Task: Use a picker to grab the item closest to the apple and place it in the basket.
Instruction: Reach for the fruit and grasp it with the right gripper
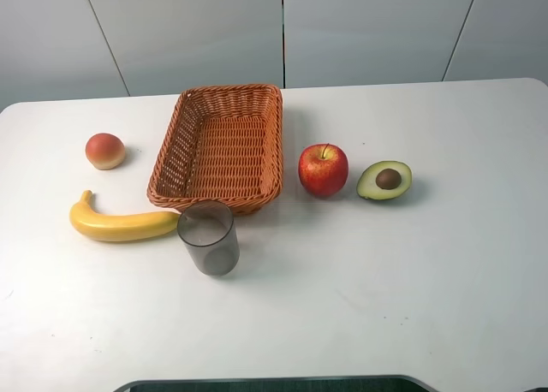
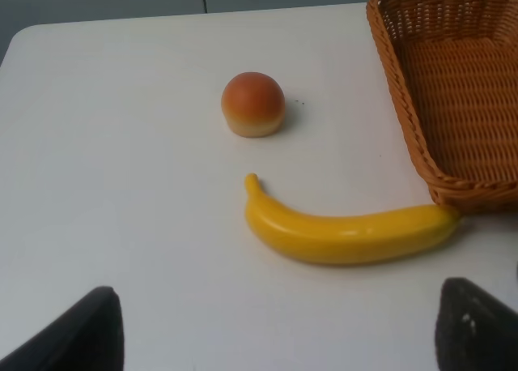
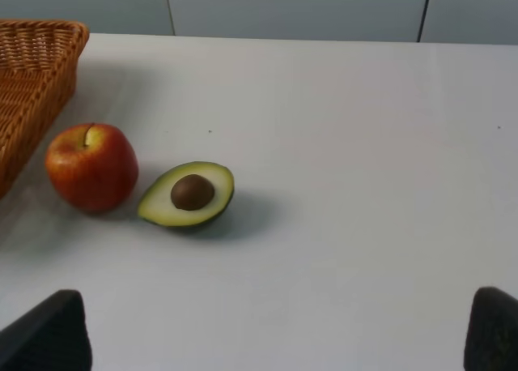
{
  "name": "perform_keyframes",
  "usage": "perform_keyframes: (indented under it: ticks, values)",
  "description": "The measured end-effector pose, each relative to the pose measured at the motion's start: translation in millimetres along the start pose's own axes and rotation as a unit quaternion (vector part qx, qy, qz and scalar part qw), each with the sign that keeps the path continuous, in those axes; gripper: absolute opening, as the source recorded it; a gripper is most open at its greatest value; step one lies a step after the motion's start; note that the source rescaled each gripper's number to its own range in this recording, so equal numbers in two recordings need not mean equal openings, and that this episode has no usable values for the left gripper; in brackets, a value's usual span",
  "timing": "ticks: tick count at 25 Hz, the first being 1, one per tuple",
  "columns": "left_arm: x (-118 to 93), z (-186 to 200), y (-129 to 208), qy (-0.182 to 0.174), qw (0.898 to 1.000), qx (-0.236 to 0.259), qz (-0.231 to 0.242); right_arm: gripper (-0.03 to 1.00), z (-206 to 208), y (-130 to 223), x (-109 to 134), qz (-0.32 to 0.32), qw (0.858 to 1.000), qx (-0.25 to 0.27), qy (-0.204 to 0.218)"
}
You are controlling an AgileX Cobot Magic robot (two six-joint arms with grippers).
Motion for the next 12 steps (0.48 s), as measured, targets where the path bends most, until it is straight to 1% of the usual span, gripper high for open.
perform_keyframes:
  ticks: [12]
  values:
    - [0.0, 0.0, 0.0, 0.0, 1.0, 0.0, 0.0, 1.0, 0.0, 0.4, -1.7, -0.001, 1.0, 0.001, 0.005]
Point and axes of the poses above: a point on each arm's last joint axis where the gripper is mounted, z pointing back along that axis away from the gripper, x along the wrist's bending axis when the last joint is at zero, y = z × x, the point moved 8 cm from there along -z, pointing out along that axis toward the gripper, and after that the axes turned 12 degrees about z, right-handed, at the moved point
